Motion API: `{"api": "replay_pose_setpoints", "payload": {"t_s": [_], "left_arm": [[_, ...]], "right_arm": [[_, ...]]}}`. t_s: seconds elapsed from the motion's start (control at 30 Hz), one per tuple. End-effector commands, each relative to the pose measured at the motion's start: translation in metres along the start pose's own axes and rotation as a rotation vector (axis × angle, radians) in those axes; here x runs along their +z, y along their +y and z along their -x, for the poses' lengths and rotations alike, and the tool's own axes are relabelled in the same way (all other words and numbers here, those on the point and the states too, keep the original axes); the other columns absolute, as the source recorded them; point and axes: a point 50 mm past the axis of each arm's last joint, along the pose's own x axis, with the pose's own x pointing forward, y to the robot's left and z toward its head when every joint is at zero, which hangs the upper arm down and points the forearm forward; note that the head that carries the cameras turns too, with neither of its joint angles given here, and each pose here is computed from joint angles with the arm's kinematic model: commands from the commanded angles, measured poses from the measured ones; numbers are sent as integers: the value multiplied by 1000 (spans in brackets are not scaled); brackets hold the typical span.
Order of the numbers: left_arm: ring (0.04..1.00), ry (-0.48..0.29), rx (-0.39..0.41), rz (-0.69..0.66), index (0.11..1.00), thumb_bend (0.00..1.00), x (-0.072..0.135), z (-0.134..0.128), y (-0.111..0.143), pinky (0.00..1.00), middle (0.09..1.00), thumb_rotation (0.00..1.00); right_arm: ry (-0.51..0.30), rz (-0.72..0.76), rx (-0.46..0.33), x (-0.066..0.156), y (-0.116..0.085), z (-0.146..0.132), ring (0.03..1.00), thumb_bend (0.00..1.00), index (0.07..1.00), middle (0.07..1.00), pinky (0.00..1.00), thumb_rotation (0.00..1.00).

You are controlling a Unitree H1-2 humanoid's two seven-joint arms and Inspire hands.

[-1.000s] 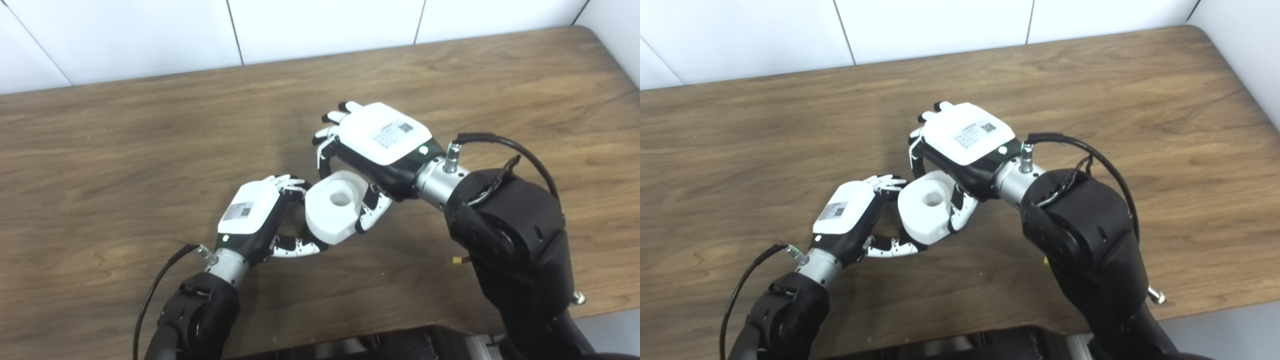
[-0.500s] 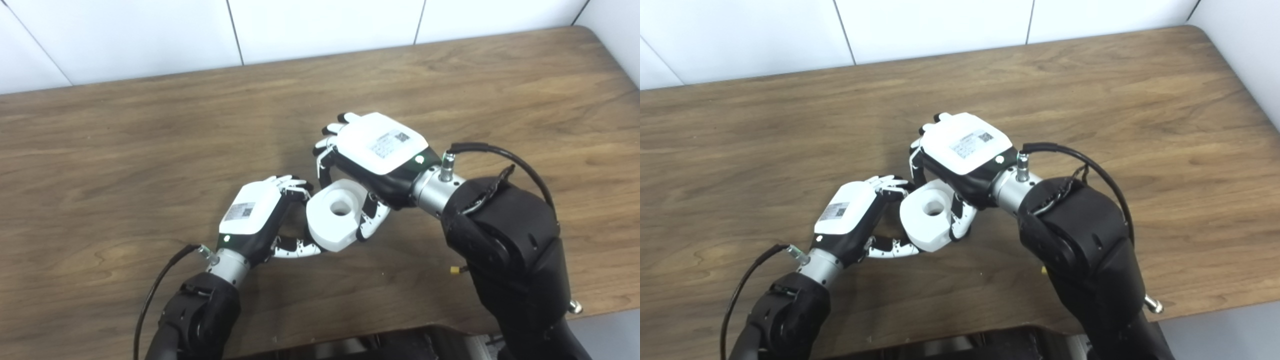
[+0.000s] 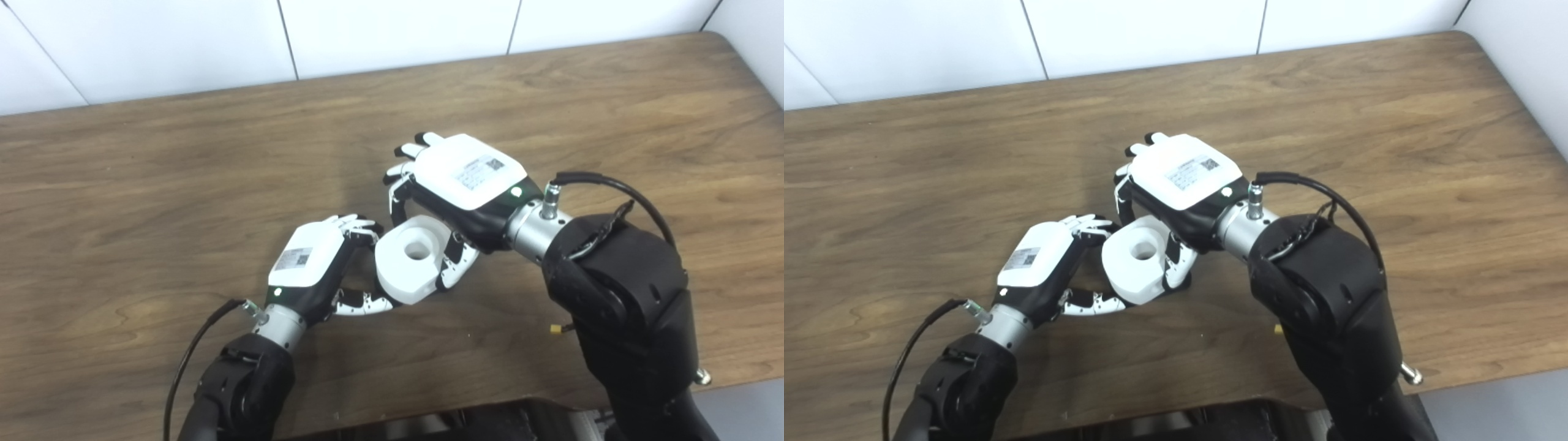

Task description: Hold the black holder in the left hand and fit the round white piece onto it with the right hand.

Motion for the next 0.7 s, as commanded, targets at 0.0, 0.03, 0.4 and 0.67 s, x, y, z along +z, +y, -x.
{"api": "replay_pose_setpoints", "payload": {"t_s": [0.0,0.03,0.4,0.67], "left_arm": [[887,-31,37,-8,487,517,5,-5,8,903,809,56],[887,-31,36,-9,487,517,5,-5,8,902,809,56],[887,-31,36,-7,487,517,6,-5,8,906,810,56],[889,-32,32,-11,487,517,6,-6,8,907,812,56]], "right_arm": [[-22,30,-22,2,-10,0,944,520,484,841,995,145],[-22,30,-22,2,-10,0,945,520,484,841,994,145],[-19,36,-8,1,-8,0,943,520,484,845,989,145],[-19,60,19,1,-6,0,934,522,491,843,974,157]]}}
